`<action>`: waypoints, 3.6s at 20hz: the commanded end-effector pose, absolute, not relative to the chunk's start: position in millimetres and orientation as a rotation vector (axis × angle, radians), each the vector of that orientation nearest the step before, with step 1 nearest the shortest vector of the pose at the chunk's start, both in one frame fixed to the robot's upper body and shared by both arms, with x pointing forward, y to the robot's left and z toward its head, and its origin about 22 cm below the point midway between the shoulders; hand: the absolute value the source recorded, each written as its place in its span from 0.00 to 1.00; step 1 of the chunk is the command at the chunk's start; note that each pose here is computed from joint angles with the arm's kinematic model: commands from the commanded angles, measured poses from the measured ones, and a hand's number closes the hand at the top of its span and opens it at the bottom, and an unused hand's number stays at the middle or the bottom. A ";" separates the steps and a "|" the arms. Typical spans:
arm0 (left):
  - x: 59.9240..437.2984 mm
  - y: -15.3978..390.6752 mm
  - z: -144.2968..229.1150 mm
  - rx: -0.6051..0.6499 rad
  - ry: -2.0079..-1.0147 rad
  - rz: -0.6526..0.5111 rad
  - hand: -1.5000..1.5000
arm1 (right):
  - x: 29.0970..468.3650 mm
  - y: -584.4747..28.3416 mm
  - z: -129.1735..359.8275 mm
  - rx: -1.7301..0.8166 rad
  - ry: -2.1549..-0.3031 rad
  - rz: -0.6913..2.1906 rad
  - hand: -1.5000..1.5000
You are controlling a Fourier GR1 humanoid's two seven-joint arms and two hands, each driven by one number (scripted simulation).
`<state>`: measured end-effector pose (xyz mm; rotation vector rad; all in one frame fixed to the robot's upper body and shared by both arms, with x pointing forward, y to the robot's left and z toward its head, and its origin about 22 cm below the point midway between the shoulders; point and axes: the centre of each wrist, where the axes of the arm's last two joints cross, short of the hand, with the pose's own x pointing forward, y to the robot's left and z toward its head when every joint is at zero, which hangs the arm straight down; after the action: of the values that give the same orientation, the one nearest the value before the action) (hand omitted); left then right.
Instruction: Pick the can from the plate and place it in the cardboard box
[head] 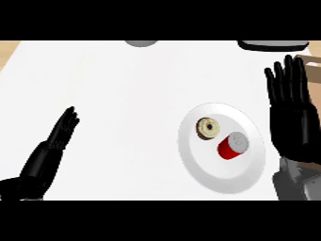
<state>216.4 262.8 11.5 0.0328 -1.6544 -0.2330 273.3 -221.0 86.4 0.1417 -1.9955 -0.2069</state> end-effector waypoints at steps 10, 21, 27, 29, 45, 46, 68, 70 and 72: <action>211.3 317.1 -3.3 0.377 -1.452 -0.278 0.50 | 156.0 -355.3 -7.8 -0.960 -2.045 -0.411 0.00; 245.1 305.4 4.5 0.361 -1.453 -0.375 0.50 | 17.8 -314.8 -40.7 -1.209 -1.959 0.276 0.00; 266.5 298.6 -2.3 0.348 -1.472 -0.393 0.50 | -8.3 -262.4 -11.1 -1.175 -1.823 0.343 0.00; 263.8 289.8 -3.6 0.329 -1.464 -0.414 0.50 | -16.7 -248.6 -0.3 -1.193 -1.750 0.365 0.00; 268.1 286.2 -12.0 0.310 -1.472 -0.411 0.50 | 31.5 -192.1 39.4 -1.231 -1.403 0.414 0.00; 275.0 284.0 1.0 0.331 -1.488 -0.442 0.50 | 43.0 -190.4 42.3 -1.228 -1.393 0.403 0.00; 282.8 276.9 -13.6 0.318 -1.447 -0.410 0.50 | 135.3 -178.8 16.1 -1.227 -1.355 0.537 0.00; 274.6 269.0 -6.0 0.306 -1.467 -0.424 0.50 | 158.6 -167.9 -4.0 -1.215 -1.326 0.538 0.00; 287.4 294.0 -7.2 0.317 -1.460 -0.408 0.50 | 158.0 -166.3 13.5 -1.230 -1.330 0.538 0.00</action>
<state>277.6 285.0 -10.4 0.3168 -1.4593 -0.4141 144.5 -167.1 12.0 -1.2317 -1.3465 0.5258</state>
